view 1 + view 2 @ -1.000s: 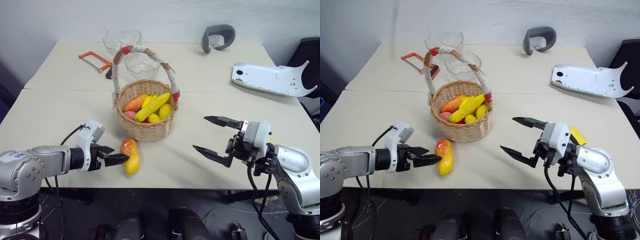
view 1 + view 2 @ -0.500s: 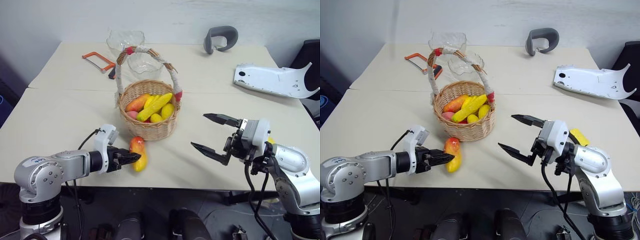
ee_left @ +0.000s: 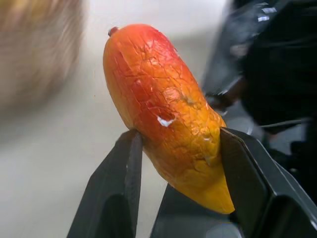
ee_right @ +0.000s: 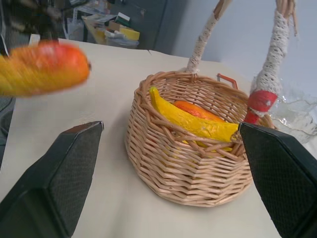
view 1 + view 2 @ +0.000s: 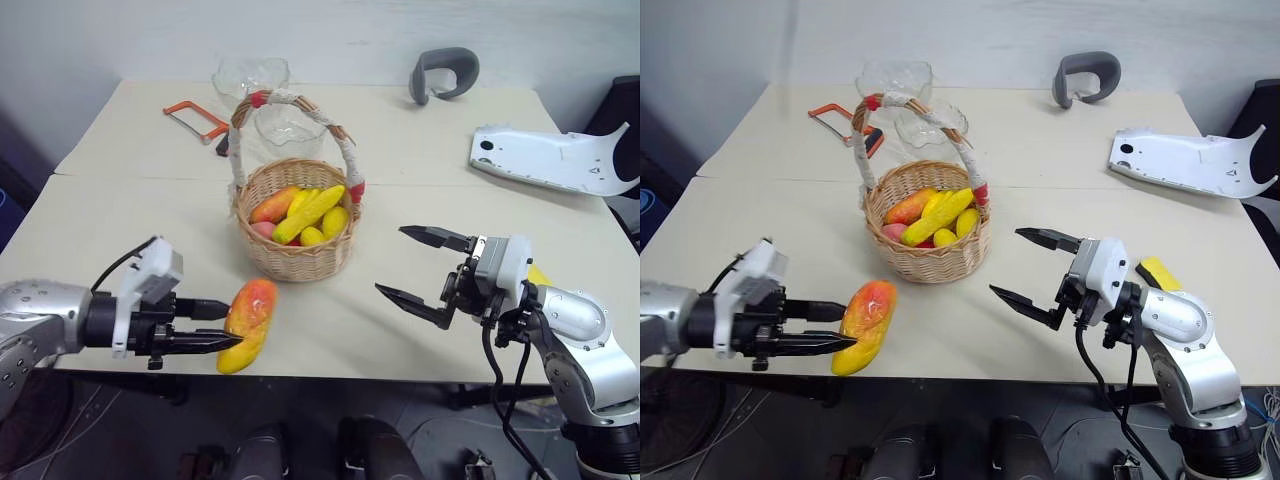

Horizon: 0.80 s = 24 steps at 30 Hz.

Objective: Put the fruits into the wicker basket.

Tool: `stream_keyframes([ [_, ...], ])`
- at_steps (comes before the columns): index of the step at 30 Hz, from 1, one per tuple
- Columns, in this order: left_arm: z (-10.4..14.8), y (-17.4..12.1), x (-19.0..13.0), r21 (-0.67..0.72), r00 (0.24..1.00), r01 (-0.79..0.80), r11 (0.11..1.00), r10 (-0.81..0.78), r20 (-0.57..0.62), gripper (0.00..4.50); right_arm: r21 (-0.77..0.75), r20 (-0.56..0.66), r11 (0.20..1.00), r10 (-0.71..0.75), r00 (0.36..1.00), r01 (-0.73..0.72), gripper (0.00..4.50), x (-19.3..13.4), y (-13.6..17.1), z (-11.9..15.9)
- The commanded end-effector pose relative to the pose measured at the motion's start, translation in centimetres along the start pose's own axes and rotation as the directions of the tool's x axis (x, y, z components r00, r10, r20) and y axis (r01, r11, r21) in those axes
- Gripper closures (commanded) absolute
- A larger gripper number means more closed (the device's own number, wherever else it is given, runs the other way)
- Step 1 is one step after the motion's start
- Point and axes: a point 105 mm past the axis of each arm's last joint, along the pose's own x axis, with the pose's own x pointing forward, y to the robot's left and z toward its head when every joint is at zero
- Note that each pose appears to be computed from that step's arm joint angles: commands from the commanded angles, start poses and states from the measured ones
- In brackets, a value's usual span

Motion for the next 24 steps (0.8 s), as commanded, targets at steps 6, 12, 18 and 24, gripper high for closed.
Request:
stream_keyframes([
  [6, 6.4, 8.5, 2.2, 0.166, 0.925, -0.330, 0.929, 0.282, 0.255, 2.43, -0.012, 0.020, 1.000, -0.005, 1.000, 0.005, 0.00, 0.3, -0.2, 0.6],
  [12, 5.8, 12.4, 3.7, 0.137, 0.889, -0.435, 0.890, 0.401, 0.218, 1.76, 0.046, 0.117, 0.996, -0.079, 0.990, 0.074, 0.00, 1.5, -1.6, 1.7],
  [18, 6.2, 12.0, 2.5, 0.213, 0.868, -0.465, 0.859, 0.397, 0.298, 0.03, 0.214, -0.042, 0.963, -0.155, 0.987, 0.161, 0.00, 3.4, -4.2, -0.2],
  [24, 5.4, 10.4, -3.0, 0.229, 0.868, -0.460, 0.858, 0.380, 0.318, 0.03, 0.223, -0.101, 0.959, -0.159, 0.982, 0.178, 0.00, 5.7, -7.8, -1.1],
])
